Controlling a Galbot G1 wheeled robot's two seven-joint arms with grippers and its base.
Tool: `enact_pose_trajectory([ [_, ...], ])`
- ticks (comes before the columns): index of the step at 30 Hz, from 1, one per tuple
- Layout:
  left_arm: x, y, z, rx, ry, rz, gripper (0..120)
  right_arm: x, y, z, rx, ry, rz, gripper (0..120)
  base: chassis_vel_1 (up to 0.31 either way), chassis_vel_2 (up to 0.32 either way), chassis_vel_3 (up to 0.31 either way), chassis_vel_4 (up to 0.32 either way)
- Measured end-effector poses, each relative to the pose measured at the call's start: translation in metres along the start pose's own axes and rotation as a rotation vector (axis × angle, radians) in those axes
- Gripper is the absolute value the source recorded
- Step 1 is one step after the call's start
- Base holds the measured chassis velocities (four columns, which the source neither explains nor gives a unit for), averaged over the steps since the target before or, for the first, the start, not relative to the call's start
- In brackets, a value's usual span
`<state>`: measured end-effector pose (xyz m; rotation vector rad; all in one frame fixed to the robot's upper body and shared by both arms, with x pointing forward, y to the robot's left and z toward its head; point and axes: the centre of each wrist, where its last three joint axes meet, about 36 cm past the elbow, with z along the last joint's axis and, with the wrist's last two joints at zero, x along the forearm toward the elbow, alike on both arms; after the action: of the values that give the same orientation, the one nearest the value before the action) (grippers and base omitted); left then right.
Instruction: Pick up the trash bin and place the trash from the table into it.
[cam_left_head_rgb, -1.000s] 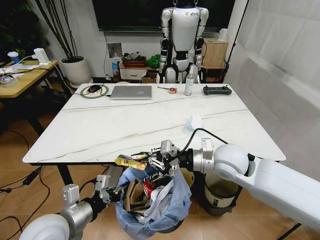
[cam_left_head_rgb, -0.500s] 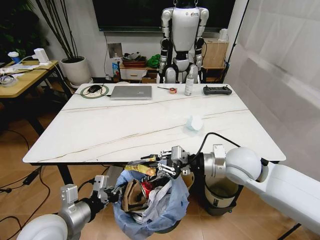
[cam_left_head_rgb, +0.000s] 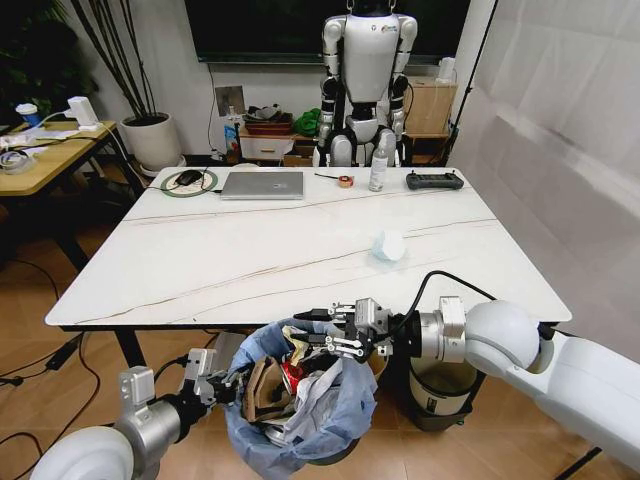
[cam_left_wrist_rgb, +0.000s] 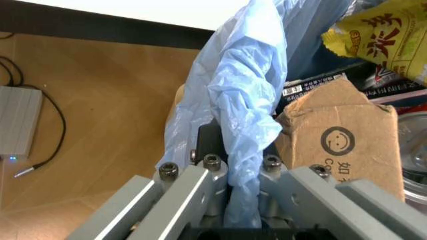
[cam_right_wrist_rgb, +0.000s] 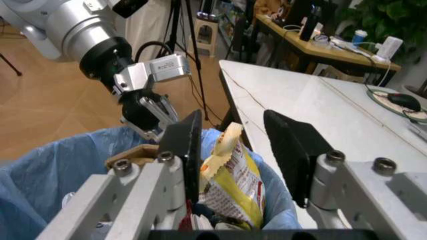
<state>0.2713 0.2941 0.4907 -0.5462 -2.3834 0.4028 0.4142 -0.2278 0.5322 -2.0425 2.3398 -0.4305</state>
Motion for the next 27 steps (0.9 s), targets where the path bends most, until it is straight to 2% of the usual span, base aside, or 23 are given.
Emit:
enact_pose_trajectory([
  [4, -0.001, 0.003, 0.001, 0.002, 0.002, -0.008, 0, 0.006, -0.001, -0.012, -0.016, -0.044, 0.034, 53, 0.0, 0.0, 0.0, 0.0],
  [7, -0.001, 0.004, 0.001, 0.003, 0.003, -0.01, 0, 0.009, -0.004, -0.02, -0.03, -0.072, 0.073, 60, 0.0, 0.0, 0.0, 0.0],
  [8, -0.002, 0.004, 0.002, 0.006, 0.003, -0.009, 0, 0.013, -0.007, -0.026, -0.039, -0.094, 0.128, 67, 0.0, 0.0, 0.0, 0.0],
  [9, -0.002, 0.004, 0.002, 0.006, 0.003, -0.009, 0, 0.015, -0.008, -0.028, -0.04, -0.101, 0.156, 68, 0.0, 0.0, 0.0, 0.0],
  [11, -0.003, 0.004, 0.003, 0.008, 0.004, -0.008, 0, 0.024, -0.014, -0.03, -0.045, -0.134, 0.31, 81, 0.0, 0.0, 0.0, 0.0],
  [13, -0.003, 0.004, 0.004, 0.008, 0.005, -0.007, 0, 0.029, -0.022, -0.027, -0.062, -0.144, 0.403, 87, 0.0, 0.0, 0.0, 0.0],
  [15, -0.003, 0.004, 0.004, 0.008, 0.005, -0.007, 0, 0.03, -0.024, -0.026, -0.067, -0.146, 0.424, 87, 0.0, 0.0, 0.0, 0.0],
  [16, -0.003, 0.004, 0.004, 0.008, 0.005, -0.006, 0, 0.031, -0.031, -0.022, -0.089, -0.139, 0.502, 94, 0.0, 0.0, 0.0, 0.0],
  [17, -0.002, 0.003, 0.003, 0.007, 0.003, -0.005, 0, 0.031, -0.036, -0.02, -0.113, -0.122, 0.56, 97, 0.0, 0.0, 0.0, 0.0],
  [22, -0.001, 0.002, 0.003, 0.007, 0.0, -0.004, 0, 0.02, -0.057, 0.002, -0.19, -0.054, 0.697, 100, 0.0, 0.0, 0.0, 0.0],
  [27, 0.0, 0.001, 0.003, 0.007, -0.005, -0.004, 0, 0.008, -0.072, 0.025, -0.22, 0.008, 0.728, 100, 0.0, 0.0, 0.0, 0.0],
])
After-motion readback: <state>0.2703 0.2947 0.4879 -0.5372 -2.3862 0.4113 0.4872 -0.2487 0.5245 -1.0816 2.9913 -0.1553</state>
